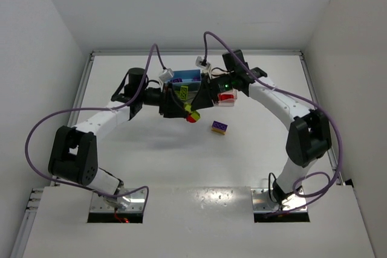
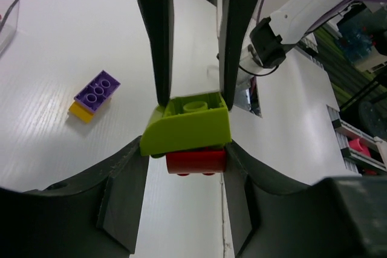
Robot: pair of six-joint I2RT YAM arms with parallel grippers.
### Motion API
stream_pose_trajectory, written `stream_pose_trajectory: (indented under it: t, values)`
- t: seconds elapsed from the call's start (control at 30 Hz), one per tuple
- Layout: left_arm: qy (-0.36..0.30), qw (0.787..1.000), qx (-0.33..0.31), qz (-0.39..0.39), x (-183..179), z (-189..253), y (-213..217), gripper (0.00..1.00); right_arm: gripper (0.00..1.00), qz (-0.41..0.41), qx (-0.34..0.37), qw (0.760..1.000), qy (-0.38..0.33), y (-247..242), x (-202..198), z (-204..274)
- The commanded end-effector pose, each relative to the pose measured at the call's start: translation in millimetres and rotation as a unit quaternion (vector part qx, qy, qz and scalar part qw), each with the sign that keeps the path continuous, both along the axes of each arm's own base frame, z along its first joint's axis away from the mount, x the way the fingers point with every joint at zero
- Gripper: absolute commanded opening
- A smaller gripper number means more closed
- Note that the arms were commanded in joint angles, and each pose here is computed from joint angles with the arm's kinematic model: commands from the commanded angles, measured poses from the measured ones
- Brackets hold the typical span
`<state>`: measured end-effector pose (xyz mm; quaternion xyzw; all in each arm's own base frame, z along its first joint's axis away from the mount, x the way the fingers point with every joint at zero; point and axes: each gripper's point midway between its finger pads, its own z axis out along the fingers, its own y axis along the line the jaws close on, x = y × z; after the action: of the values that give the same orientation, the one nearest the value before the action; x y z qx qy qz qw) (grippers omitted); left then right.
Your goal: Sort the legos into containers by color
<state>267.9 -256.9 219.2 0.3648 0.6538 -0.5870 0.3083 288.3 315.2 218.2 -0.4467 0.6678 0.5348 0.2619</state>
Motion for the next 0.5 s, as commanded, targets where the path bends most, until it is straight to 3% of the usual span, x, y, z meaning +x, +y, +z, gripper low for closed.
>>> stream_pose_trajectory:
  t: [0.0, 0.47]
  values:
    - [-0.025, 1.0, -0.005, -0.016, -15.1, 0.8, 4.1, 0.01, 0.0, -0.026, 0.037, 0.998, -0.05, -10.9, 36.3, 33.5]
    - [-0.015, 0.999, 0.012, 0.029, -4.1, -13.2, 26.3, 0.01, 0.0, -0.084, -0.002, 0.994, -0.063, -8.2, 109.5, -4.8]
